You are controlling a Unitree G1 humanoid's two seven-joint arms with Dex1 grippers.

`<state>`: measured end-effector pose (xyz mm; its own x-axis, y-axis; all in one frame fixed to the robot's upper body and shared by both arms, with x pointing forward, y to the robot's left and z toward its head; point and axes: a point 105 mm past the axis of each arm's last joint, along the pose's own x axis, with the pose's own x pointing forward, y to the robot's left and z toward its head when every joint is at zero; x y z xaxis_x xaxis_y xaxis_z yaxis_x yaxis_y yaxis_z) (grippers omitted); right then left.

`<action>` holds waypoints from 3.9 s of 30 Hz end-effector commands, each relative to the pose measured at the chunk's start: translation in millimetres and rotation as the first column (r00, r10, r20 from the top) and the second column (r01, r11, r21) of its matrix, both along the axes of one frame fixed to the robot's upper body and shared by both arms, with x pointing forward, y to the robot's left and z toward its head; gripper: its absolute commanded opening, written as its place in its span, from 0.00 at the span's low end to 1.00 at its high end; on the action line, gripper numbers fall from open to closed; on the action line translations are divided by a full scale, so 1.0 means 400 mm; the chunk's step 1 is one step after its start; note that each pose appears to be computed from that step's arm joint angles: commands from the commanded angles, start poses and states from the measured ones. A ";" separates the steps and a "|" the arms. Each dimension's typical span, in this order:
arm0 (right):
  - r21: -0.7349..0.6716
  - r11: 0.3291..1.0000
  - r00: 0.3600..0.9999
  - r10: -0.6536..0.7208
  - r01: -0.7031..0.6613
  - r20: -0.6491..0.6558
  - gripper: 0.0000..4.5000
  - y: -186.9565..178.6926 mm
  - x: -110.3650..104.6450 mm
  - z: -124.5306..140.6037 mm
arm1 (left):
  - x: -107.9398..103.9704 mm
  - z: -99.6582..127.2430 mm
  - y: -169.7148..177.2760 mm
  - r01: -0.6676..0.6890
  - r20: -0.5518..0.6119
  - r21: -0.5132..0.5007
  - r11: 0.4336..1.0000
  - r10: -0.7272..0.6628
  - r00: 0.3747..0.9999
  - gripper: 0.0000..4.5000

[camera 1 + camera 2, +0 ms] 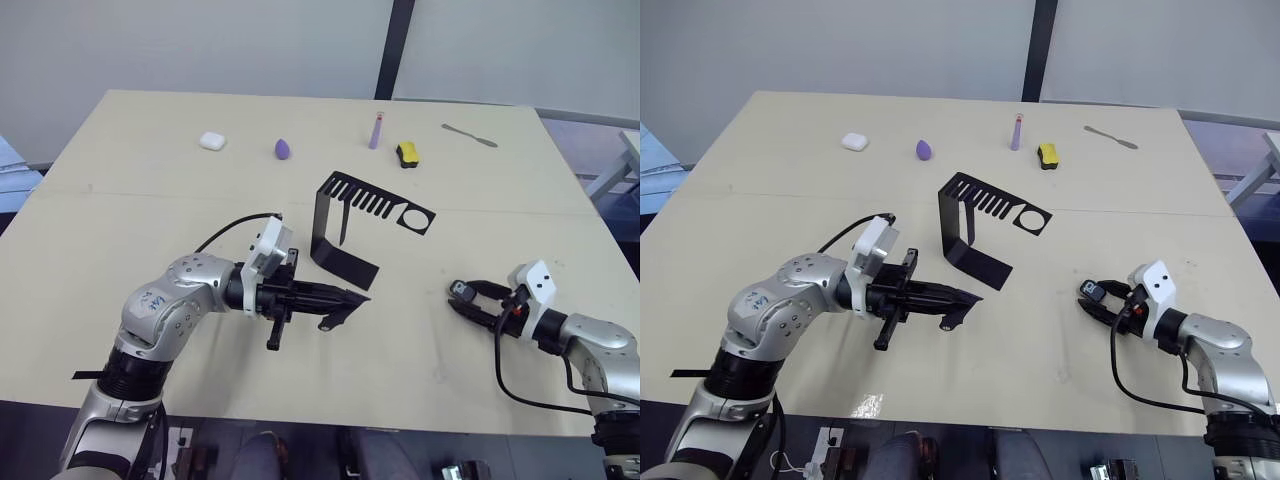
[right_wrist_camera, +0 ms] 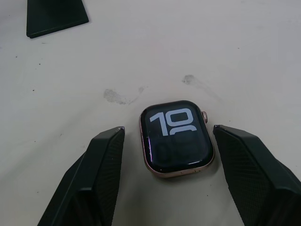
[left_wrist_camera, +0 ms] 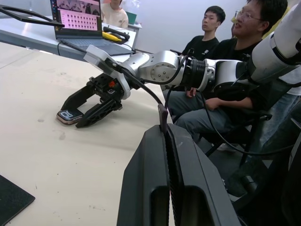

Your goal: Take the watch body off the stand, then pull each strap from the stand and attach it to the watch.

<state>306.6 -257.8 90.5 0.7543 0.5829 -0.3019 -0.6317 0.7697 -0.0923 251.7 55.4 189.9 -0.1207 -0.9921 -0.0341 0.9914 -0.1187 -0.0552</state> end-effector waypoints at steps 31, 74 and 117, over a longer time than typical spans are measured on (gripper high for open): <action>0.342 0.935 0.861 0.244 -0.088 -0.446 0.34 0.335 -0.128 0.127 | 0.036 -0.075 0.045 -0.040 0.643 0.269 0.962 -0.148 0.751 0.00; 0.418 0.908 0.782 0.253 0.011 -0.570 0.34 0.397 -0.128 0.115 | 0.100 -0.105 -0.006 -0.108 0.713 0.287 0.952 -0.137 0.688 0.00; 0.433 0.901 0.764 0.254 0.036 -0.593 0.34 0.405 -0.142 0.127 | 0.093 -0.109 -0.026 -0.091 0.708 0.284 0.954 -0.145 0.692 0.00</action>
<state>254.8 -100.8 131.0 0.4120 0.8023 -0.4320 -0.4803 0.5941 0.6453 290.7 50.0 137.8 0.0378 -0.9134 -0.4053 0.7616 -0.2363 0.6035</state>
